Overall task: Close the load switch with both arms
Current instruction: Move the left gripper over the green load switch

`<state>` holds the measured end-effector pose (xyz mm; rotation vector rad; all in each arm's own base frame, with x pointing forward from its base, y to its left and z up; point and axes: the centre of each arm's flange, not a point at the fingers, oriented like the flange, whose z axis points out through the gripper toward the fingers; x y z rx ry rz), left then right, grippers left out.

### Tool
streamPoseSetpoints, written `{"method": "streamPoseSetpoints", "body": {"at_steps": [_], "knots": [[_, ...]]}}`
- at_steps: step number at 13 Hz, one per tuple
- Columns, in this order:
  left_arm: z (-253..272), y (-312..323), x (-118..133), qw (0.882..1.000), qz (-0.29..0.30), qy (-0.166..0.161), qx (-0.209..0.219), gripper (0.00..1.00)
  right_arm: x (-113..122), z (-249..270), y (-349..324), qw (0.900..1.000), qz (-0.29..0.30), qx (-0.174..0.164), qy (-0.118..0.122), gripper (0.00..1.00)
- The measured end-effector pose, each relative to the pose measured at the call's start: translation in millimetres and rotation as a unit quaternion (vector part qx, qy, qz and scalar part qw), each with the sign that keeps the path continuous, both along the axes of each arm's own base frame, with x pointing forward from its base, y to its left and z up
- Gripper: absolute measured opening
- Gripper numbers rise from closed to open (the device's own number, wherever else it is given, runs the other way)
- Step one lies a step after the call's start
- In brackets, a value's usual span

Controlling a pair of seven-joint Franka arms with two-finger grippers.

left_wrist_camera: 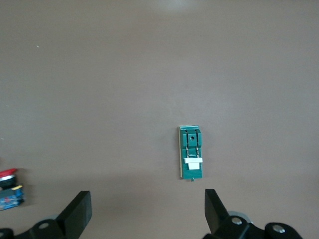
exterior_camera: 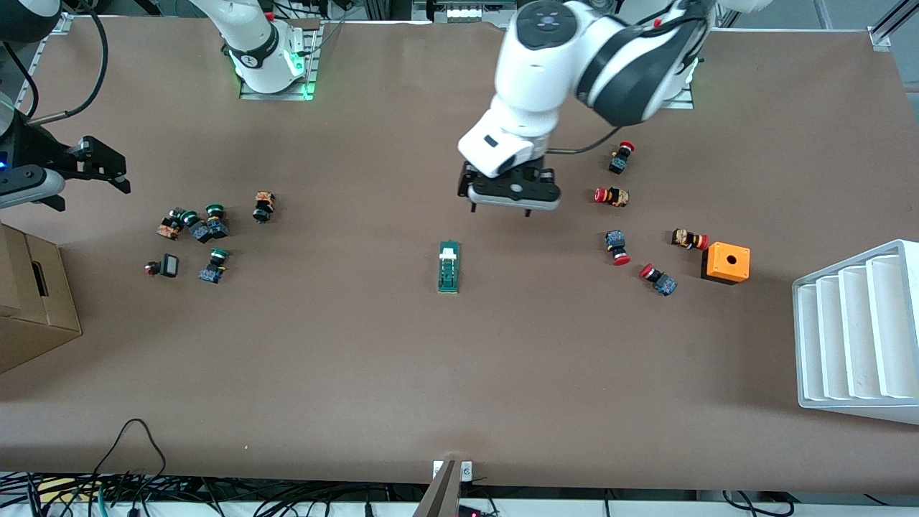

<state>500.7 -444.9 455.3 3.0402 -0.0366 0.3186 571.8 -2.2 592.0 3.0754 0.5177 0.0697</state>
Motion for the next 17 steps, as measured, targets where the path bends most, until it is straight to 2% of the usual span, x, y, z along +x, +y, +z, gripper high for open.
{"method": "streamPoseSetpoints", "body": {"at_steps": [4,10,14,17], "knots": [[-51,-37,-31,0.999,0.018,-0.041,0.004,1.00,0,0,0,1.000,0.000,0.000,0.000,1.00],[-135,-58,-59,0.993,0.027,-0.115,0.006,1.00,0,0,0,1.000,0.000,0.000,0.000,1.00],[-191,-60,-78,0.982,0.024,-0.188,0.016,1.00,0,0,-1,1.000,-0.001,0.000,0.000,1.00],[-226,-57,-90,0.969,0.020,-0.245,0.003,1.00,0,0,-4,1.000,-0.004,0.000,0.000,1.00]]}}
